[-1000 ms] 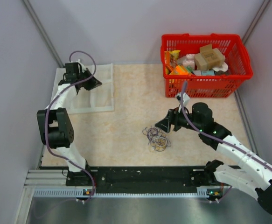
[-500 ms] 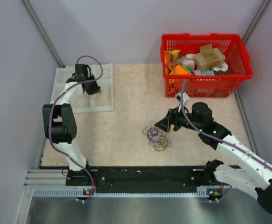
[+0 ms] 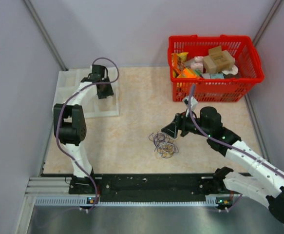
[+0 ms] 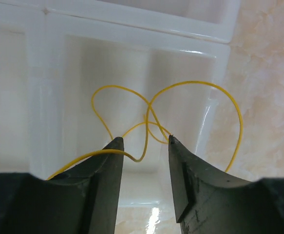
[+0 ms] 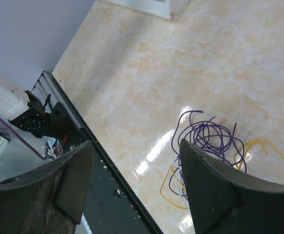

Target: Untangle the cables

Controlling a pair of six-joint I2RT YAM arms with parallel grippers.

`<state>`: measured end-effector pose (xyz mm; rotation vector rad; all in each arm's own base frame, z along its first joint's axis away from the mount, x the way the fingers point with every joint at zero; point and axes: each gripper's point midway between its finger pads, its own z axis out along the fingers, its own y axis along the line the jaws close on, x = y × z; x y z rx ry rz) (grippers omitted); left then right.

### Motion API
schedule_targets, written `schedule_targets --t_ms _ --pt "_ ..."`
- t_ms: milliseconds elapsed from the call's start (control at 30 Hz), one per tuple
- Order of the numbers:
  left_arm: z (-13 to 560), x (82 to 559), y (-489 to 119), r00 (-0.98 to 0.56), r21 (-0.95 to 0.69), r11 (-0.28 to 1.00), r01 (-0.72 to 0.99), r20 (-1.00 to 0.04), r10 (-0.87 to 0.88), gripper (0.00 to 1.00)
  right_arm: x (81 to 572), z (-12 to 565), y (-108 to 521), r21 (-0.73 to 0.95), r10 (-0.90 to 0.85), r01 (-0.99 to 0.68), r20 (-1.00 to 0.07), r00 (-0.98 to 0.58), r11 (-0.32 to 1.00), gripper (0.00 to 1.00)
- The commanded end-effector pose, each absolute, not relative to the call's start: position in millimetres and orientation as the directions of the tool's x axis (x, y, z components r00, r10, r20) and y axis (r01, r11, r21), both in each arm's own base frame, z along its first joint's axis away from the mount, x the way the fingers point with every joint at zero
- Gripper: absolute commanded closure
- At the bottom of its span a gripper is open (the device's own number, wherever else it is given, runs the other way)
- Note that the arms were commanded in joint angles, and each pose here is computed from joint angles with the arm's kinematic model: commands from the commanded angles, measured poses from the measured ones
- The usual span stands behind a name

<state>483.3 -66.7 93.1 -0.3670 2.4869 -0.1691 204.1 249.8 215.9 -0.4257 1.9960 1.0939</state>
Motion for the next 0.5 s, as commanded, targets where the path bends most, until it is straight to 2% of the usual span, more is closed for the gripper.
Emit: schedule_targets --t_ms 0,33,167,233,267,333,467 --pt "159.2 482.4 -57.3 -0.688 -0.212 0.959 -0.186 -0.669 -0.282 0.52 206.4 224.9 252.7 0.543 0.097 -0.636 -0.797 -0.597 0.549 0.29" --pt "165.6 480.8 -58.8 -0.685 -0.218 0.96 -0.173 -0.674 -0.276 0.51 206.5 224.1 254.2 0.547 0.098 -0.635 -0.794 -0.6 0.545 0.3" --pt "190.6 469.6 -75.2 -0.69 -0.282 0.956 -0.082 -0.677 -0.258 0.28 207.0 224.8 255.7 0.553 0.104 -0.637 -0.792 -0.601 0.537 0.3" --pt "194.1 460.4 -89.8 -0.713 -0.336 0.942 -0.019 -0.656 -0.248 0.12 206.7 225.3 255.7 0.552 0.103 -0.639 -0.794 -0.599 0.535 0.3" --pt "194.6 455.5 -95.3 -0.725 -0.358 0.934 0.002 -0.644 -0.245 0.08 206.9 225.3 255.6 0.552 0.104 -0.639 -0.794 -0.599 0.536 0.3" --pt "194.4 444.1 -89.4 -0.735 -0.338 0.941 -0.019 -0.633 -0.242 0.08 206.5 223.5 255.2 0.551 0.1 -0.638 -0.793 -0.601 0.539 0.3" --pt "202.6 430.8 -31.5 -0.659 -0.227 0.952 -0.207 -0.687 -0.307 0.05 206.0 223.2 255.4 0.551 0.098 -0.639 -0.793 -0.602 0.536 0.3"
